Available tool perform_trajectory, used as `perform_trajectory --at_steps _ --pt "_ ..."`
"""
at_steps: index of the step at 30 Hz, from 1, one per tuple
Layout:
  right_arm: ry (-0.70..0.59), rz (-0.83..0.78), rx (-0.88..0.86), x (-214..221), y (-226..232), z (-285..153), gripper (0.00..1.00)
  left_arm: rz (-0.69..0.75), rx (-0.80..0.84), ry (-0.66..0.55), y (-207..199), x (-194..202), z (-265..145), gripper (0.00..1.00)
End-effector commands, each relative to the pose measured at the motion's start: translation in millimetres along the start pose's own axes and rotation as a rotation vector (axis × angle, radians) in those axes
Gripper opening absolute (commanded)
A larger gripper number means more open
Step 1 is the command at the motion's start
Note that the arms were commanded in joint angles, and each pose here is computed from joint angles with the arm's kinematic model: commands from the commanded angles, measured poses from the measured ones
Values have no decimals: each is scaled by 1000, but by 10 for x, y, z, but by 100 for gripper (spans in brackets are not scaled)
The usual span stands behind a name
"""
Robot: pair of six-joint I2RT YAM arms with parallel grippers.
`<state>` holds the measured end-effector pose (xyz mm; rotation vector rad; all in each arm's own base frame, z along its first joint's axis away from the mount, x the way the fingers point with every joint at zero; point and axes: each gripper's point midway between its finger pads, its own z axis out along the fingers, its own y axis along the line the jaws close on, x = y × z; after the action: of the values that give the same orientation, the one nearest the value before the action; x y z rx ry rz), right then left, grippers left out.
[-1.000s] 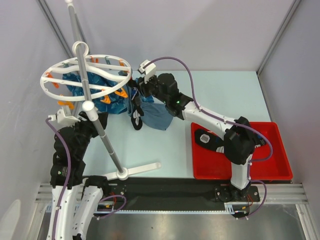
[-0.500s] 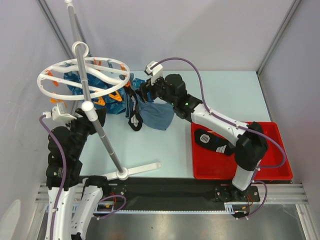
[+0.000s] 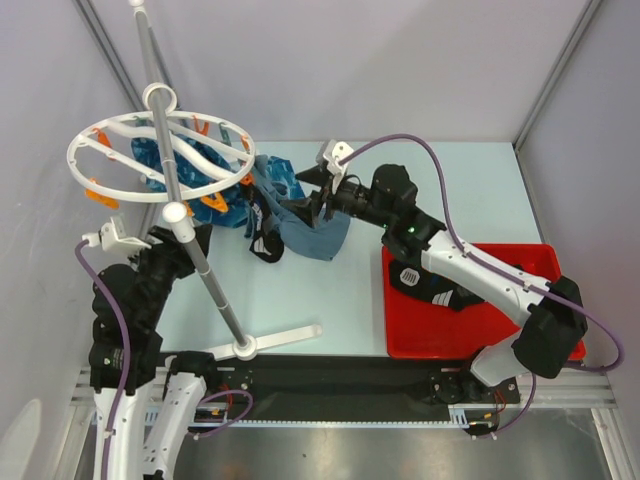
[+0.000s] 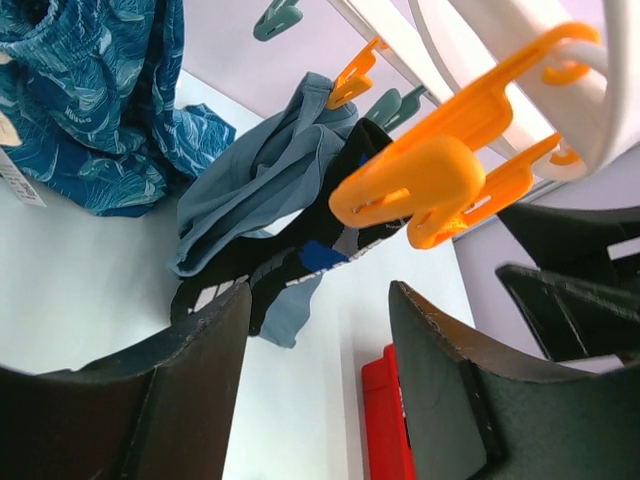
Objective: Clip the socks to the hanger
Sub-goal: Clamp the sock onto the hanger, then open the clamp at the hanger.
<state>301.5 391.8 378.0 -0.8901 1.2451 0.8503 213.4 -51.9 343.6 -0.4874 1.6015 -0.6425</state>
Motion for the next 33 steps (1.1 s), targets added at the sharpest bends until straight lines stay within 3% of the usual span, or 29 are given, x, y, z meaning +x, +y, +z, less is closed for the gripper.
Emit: perform_trajectory --at_steps 1,7,15,33 --pt "-169 -82 -232 -344 499 -68 69 28 10 -7 -8 -5 -86 62" --pt "-260 -123 -394 -347 925 3 65 54 -29 -27 92 -5 -229 62" --pt "-340 -139 -465 -357 1109 366 61 38 -47 -25 188 85 -277 59" --pt "-408 -67 -429 -365 1069 761 53 52 -75 -35 273 97 -222 58"
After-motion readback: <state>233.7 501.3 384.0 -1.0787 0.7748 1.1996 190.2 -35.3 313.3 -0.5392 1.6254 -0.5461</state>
